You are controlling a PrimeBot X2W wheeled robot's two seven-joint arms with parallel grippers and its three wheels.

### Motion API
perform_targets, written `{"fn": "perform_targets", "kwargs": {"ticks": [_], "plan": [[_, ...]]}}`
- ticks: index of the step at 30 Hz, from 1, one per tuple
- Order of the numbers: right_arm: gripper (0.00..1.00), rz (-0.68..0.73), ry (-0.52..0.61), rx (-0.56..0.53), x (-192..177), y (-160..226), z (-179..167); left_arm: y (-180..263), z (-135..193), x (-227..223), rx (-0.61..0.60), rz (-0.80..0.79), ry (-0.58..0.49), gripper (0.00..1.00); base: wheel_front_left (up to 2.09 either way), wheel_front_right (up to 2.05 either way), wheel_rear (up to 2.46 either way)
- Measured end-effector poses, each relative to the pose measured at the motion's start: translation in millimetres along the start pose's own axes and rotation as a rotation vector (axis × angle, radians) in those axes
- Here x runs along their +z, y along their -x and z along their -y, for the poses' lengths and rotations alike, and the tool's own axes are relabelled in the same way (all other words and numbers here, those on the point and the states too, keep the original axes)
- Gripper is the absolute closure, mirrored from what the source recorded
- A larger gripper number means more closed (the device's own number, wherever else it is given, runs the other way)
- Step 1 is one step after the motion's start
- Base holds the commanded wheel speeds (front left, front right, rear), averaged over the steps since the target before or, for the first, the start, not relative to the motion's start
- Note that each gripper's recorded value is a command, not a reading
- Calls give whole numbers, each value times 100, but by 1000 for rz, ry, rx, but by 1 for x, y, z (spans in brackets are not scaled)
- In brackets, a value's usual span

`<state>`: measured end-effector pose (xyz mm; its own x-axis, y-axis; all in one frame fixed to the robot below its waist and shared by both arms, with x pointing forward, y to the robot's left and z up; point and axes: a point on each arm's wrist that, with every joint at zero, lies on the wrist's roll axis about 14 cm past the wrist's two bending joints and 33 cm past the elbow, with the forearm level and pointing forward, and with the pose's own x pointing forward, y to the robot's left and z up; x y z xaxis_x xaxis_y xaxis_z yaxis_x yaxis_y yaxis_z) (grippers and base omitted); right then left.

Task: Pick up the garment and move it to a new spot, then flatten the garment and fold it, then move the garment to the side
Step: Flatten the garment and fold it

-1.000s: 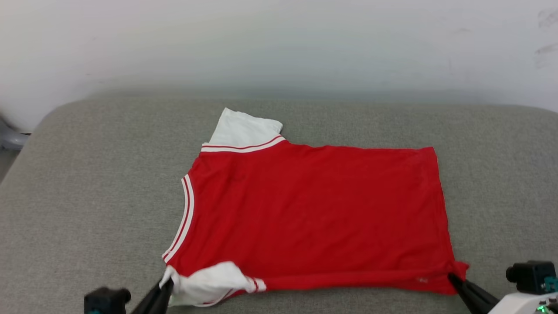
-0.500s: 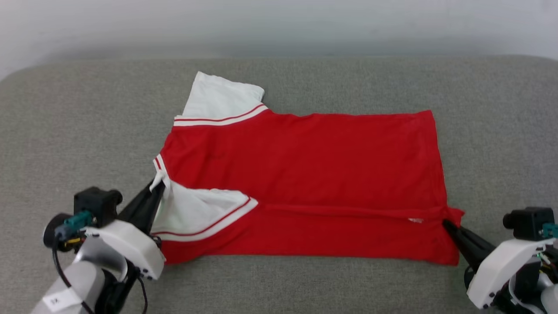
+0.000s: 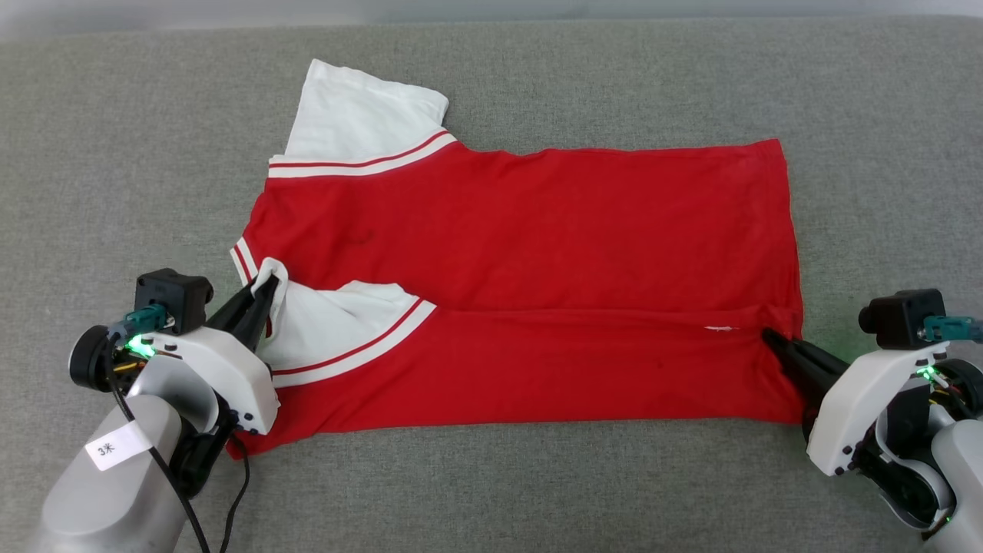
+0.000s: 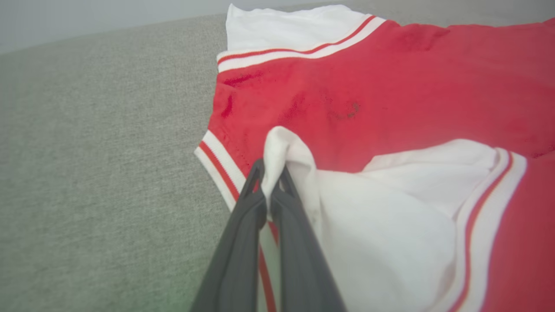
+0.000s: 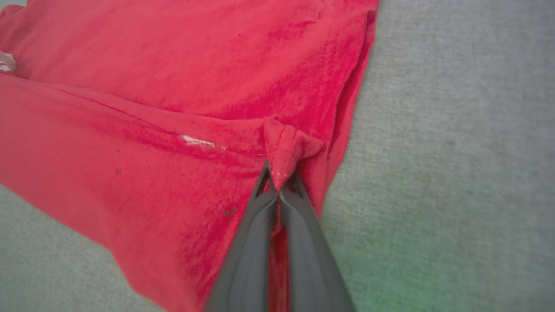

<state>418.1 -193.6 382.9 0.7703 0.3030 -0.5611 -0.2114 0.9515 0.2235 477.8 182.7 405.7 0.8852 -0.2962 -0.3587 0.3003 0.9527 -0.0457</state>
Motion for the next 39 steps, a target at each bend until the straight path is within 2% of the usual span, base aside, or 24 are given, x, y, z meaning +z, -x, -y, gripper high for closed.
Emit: {"fn": "perform_targets", "kwargs": {"ticks": [9, 10, 11, 12, 13, 20, 25, 33, 38, 39], "plan": [[100, -15, -5, 5, -3, -9, -1, -3, 1, -24, 7, -58, 19, 100, 0, 0, 0], [90, -11, -15, 10, -1, -9, -2, -2, 1, -23, 8, -56, 18, 100, 0, 0, 0], [40, -6, -16, 13, 0, -8, -3, -2, 0, -21, 11, -50, 16, 100, 0, 0, 0], [0, 2, -14, 14, 3, -8, -4, -1, -1, -20, 15, -45, 12, 63, 0, 0, 0], [0, 12, -12, 16, 6, -7, -4, 0, -2, -17, 16, -35, 0, 0, 0, 0, 0], [0, 108, 3, 37, 32, 7, -13, 14, -16, 12, 42, 17, -51, 0, 0, 0, 0], [0, 150, 22, 53, 42, 20, -22, 29, -20, 29, 42, -17, -75, 0, 0, 0, 0], [0, 186, 42, 73, 52, 33, -36, 54, -10, 44, -25, -181, -88, 0, 0, 0, 0], [0, 192, 46, 80, 53, 36, -42, 70, 0, 30, -78, -358, -86, 0, 0, 0, 0], [0, 190, 43, 79, 52, 38, -43, 77, 5, 21, -104, -447, -88, 0, 0, 0, 0]]}}
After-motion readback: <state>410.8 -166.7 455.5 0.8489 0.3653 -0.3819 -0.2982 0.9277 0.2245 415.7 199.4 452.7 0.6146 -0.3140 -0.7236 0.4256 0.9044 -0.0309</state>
